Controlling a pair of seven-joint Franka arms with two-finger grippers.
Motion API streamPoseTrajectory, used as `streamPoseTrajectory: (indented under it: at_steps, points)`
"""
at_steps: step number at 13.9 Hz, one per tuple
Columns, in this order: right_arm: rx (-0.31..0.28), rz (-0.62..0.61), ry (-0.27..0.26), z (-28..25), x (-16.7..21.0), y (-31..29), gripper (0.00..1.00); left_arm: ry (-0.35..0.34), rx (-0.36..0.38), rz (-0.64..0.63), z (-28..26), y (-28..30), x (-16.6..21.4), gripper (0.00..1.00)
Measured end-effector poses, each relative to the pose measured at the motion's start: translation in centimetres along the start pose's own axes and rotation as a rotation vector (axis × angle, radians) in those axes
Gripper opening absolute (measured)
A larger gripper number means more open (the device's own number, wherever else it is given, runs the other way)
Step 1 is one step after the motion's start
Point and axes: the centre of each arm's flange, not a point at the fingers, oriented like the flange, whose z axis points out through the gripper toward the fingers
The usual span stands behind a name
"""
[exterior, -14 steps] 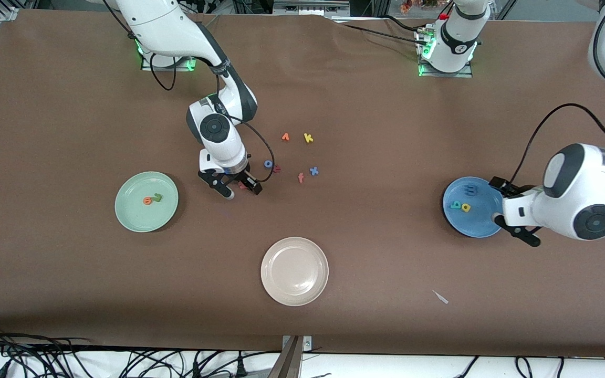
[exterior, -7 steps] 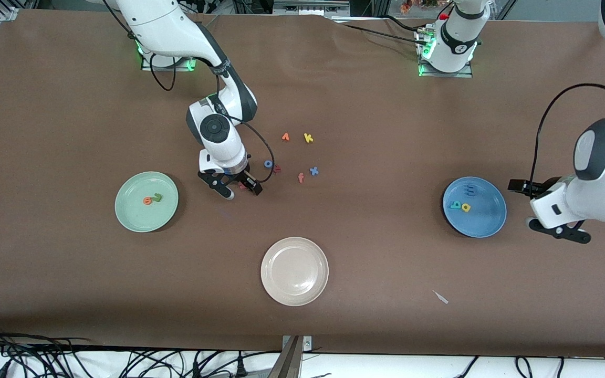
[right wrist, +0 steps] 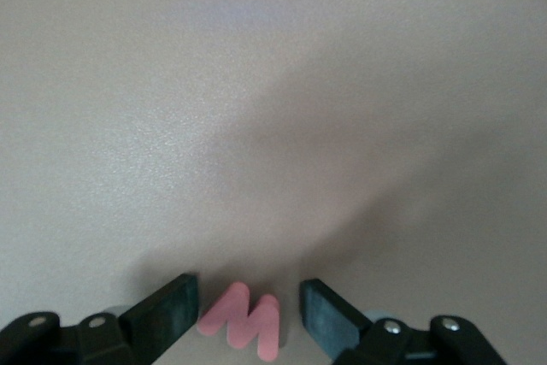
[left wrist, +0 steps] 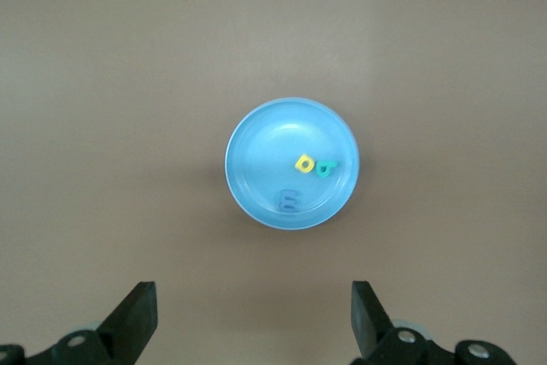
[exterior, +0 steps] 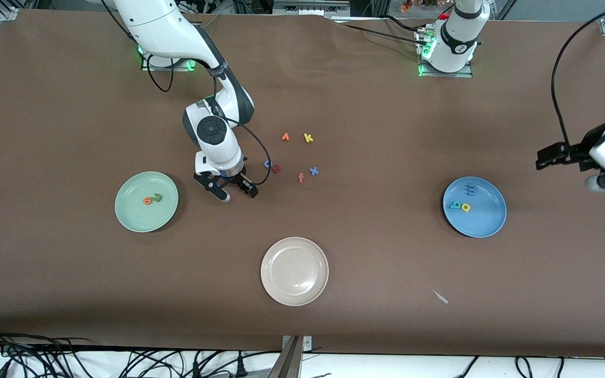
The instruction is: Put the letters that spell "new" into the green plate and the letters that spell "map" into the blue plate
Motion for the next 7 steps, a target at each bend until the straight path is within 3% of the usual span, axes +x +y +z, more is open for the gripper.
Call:
streamPoseTrajectory:
  at_steps: [2,6,7]
  points:
    - [0.000,-0.004,0.000,0.0,-0.2,-0.1,0.63,0.029,0.008,0.010,-2.6,1.4,-1.5,1.00]
    - [-0.012,-0.009,-0.003,-0.2,-0.4,-0.3,0.64,-0.012,0.008,0.008,-3.6,1.5,-2.7,1.00]
    - [-0.014,-0.010,-0.005,-0.4,-0.4,-0.4,0.72,-0.012,0.008,0.007,-3.6,1.4,-2.8,1.00]
